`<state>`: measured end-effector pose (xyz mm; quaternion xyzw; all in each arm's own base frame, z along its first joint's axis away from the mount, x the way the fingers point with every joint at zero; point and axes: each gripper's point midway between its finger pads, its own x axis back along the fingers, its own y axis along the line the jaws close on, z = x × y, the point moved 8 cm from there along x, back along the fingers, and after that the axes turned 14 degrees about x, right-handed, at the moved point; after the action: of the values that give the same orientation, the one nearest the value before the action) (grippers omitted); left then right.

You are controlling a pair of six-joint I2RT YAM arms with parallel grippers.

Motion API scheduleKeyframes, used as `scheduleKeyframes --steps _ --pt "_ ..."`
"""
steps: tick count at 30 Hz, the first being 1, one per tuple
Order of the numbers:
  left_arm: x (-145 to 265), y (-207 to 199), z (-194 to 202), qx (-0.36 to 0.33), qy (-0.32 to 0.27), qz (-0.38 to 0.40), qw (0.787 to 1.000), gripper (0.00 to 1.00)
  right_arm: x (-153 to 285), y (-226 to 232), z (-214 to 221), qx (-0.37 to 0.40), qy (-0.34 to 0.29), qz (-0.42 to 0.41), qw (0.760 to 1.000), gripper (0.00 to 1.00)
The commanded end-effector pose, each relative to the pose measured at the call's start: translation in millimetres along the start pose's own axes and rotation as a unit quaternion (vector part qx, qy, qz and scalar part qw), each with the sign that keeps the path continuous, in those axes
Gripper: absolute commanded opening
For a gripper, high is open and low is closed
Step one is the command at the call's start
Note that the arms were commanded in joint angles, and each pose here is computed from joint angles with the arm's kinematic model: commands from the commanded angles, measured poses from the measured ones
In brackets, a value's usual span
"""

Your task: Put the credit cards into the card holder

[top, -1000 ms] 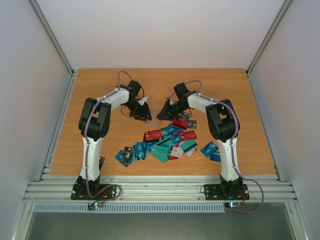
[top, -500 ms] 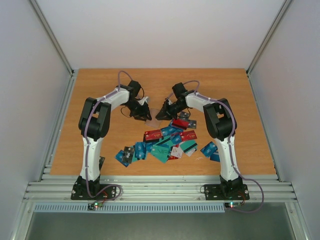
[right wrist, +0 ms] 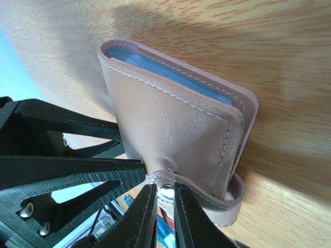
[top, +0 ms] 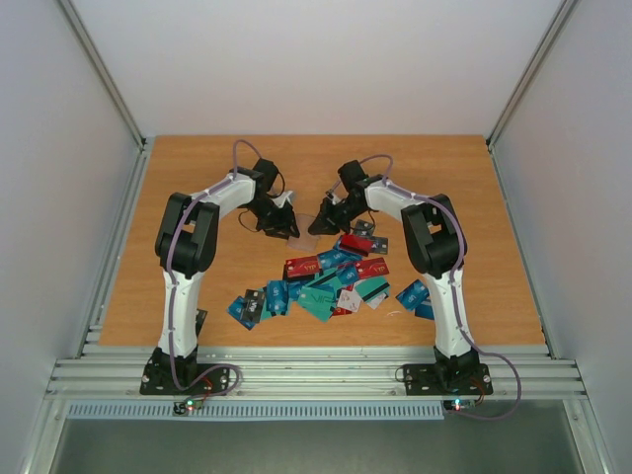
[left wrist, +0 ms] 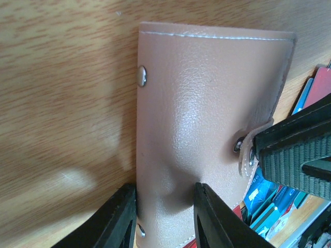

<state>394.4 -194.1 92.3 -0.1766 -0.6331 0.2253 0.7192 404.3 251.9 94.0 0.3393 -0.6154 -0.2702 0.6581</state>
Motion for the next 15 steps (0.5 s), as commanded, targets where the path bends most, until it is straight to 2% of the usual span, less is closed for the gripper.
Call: scheduleKeyframes --steps 1,15 --pt "-22 13 2 0.013 0.023 -0.021 0.999 0.33 -4 6 0 0.022 0.001 0.038 0.999 0.11" --pt "-20 11 3 0.014 0.025 -0.015 0.999 0.33 -22 9 10 0.056 0.035 0.112 0.991 0.09"
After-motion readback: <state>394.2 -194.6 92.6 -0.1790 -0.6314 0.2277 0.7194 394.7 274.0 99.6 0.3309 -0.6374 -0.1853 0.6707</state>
